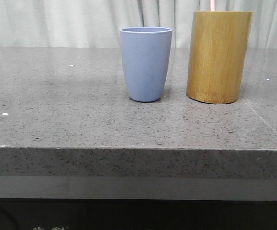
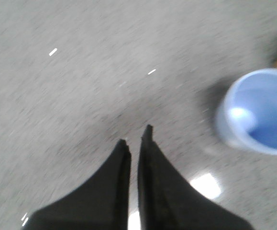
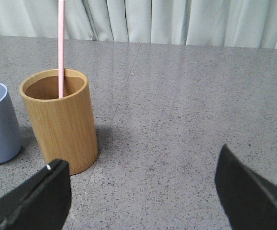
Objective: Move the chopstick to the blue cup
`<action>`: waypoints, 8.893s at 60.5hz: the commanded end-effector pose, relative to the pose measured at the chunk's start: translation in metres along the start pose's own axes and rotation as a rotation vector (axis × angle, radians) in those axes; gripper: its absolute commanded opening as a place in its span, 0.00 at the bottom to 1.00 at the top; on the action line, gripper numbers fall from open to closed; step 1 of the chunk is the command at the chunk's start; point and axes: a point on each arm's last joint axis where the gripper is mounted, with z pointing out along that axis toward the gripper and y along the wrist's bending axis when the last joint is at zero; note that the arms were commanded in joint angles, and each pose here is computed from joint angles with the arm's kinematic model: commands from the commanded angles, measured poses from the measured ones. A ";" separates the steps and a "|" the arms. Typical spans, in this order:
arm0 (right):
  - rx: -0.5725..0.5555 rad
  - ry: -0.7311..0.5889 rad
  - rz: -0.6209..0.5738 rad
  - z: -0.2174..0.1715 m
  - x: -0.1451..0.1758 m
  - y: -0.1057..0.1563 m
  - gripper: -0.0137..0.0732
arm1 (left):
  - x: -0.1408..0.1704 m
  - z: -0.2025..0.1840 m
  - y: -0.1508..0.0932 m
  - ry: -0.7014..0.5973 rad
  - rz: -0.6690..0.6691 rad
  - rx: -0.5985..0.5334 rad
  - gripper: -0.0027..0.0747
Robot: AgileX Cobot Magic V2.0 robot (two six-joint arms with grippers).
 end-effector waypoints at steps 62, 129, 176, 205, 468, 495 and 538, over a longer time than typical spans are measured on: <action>-0.012 -0.063 0.054 0.007 -0.017 0.001 0.87 | 0.295 -0.073 0.005 -0.777 -0.353 -0.336 0.01; -0.220 0.003 0.017 0.248 -0.103 0.083 0.51 | 0.326 -0.085 -0.012 -0.923 -0.325 -0.360 0.01; -0.264 -0.461 0.063 0.143 -0.189 0.076 0.10 | 0.326 -0.085 -0.012 -0.923 -0.325 -0.360 0.01; -0.483 -0.450 0.077 0.166 -0.159 0.157 0.10 | 0.326 -0.085 -0.012 -0.923 -0.325 -0.360 0.01; -0.022 -0.321 -0.069 -0.045 0.029 0.000 0.03 | 0.374 -0.001 -0.014 -0.942 -0.345 -0.371 0.01; -0.022 -0.321 -0.069 -0.045 0.029 0.000 0.03 | 0.376 0.002 -0.014 -0.931 -0.347 -0.369 0.01; -0.020 -0.319 -0.070 -0.042 0.033 -0.001 0.03 | 0.376 0.002 -0.014 -0.931 -0.347 -0.369 0.01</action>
